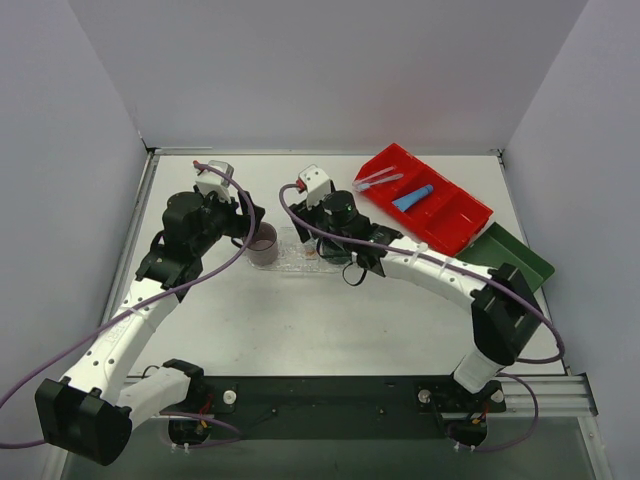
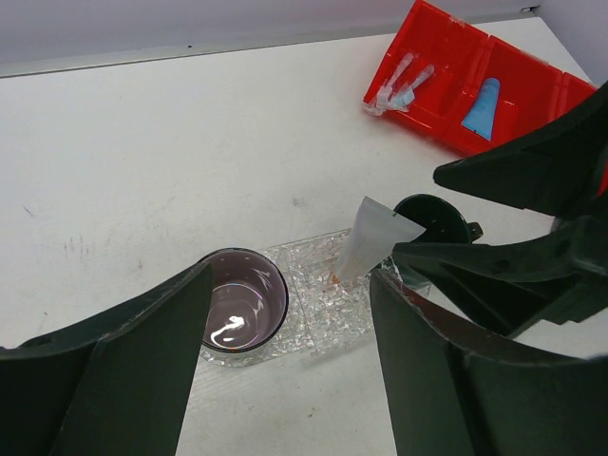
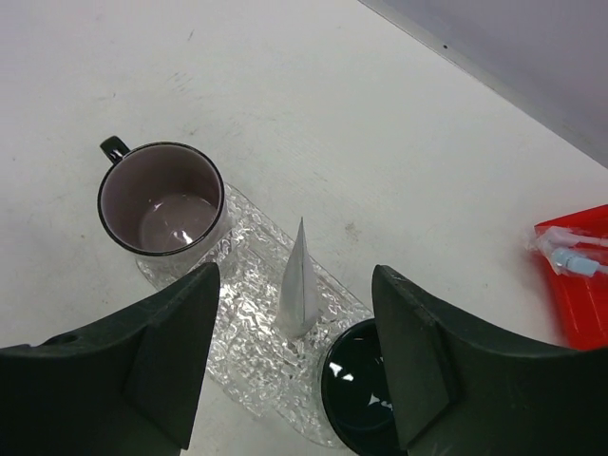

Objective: Prepare toiletry sets of a toothbrush and toothpaste on the tray

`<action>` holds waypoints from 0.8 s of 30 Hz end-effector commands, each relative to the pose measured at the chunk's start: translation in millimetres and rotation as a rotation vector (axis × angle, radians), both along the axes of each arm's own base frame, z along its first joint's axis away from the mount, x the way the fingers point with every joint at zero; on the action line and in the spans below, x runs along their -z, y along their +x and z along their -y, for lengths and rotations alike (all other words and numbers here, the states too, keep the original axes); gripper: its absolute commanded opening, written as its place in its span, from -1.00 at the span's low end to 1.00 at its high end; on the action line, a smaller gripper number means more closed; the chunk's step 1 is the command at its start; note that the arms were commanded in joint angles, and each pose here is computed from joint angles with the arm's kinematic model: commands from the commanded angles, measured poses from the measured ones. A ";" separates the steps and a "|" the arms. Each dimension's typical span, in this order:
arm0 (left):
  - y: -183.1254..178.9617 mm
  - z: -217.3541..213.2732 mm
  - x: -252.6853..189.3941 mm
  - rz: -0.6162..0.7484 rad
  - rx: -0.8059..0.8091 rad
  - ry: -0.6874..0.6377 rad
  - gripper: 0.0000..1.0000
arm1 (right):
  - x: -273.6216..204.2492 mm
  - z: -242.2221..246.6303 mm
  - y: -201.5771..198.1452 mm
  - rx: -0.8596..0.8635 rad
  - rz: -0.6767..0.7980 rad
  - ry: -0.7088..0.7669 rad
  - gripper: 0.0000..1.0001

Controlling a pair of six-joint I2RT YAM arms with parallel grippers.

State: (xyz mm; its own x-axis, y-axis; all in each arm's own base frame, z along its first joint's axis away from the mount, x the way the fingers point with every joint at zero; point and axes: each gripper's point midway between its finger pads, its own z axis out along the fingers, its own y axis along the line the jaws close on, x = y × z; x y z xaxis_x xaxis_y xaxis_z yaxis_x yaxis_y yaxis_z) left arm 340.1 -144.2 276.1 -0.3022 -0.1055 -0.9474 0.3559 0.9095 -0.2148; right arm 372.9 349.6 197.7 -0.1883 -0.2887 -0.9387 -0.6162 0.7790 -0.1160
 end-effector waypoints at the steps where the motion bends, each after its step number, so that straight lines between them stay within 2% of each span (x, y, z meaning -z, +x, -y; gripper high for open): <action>1: 2.6 0.4 -14.2 0.038 0.006 -0.019 0.54 | -50.0 17.2 -13.4 0.000 0.042 0.090 0.21; 7: 2.0 0.0 -14.9 0.040 0.004 -0.019 0.54 | -65.7 82.0 -9.3 0.117 -0.024 0.111 0.22; 14: 2.3 -1.1 -15.1 0.041 0.000 -0.019 0.54 | -38.7 182.4 2.7 0.304 -0.162 -0.099 0.22; 18: 2.5 -1.9 -16.3 0.045 -0.004 -0.018 0.54 | -23.7 221.0 14.4 0.362 -0.221 -0.198 0.16; 24: 2.3 -1.4 -15.2 0.044 -0.003 -0.018 0.54 | 5.6 244.6 35.6 0.426 -0.280 -0.413 0.11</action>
